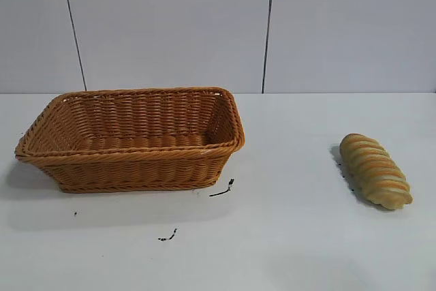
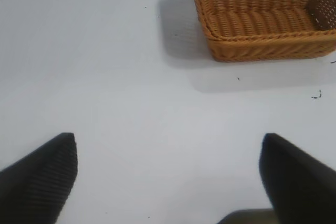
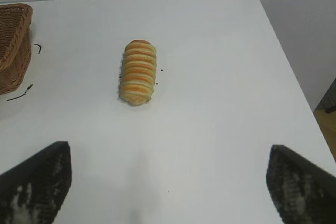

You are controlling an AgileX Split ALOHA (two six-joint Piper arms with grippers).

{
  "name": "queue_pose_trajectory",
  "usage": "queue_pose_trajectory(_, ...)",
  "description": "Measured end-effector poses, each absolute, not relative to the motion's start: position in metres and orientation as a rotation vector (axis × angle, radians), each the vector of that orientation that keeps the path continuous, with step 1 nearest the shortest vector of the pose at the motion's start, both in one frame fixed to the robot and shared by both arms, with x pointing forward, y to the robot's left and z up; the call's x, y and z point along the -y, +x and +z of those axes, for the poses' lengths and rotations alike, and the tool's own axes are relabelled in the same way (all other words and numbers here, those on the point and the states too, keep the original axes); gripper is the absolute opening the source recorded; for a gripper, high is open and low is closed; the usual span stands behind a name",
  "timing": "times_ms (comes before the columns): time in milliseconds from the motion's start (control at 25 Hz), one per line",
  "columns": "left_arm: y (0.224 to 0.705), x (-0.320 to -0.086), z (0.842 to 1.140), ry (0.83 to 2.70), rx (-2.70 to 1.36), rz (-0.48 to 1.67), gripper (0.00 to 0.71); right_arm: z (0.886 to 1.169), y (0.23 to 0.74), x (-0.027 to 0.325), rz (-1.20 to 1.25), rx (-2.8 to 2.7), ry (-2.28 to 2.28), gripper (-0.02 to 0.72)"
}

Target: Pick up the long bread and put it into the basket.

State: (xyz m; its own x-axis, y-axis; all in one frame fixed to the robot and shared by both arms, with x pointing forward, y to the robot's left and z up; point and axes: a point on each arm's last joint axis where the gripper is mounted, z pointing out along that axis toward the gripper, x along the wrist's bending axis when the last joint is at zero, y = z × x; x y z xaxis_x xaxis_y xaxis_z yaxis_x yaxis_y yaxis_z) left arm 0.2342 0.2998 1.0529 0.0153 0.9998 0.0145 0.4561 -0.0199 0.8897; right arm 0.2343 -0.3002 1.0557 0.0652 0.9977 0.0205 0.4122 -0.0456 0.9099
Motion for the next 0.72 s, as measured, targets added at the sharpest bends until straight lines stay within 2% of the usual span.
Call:
queue_pose_trajectory(440,0.234,-0.300,1.053,1.569,-1.531,0.951,0.693,1.056,0.235,0.300,0.951,-1.457,1.569,0.690)
queue_pose_trajectory(720,0.234,-0.300,1.053,1.569,-1.531,0.951,0.693,1.071,0.270,0.301,0.832,-1.584,1.696,0.690)
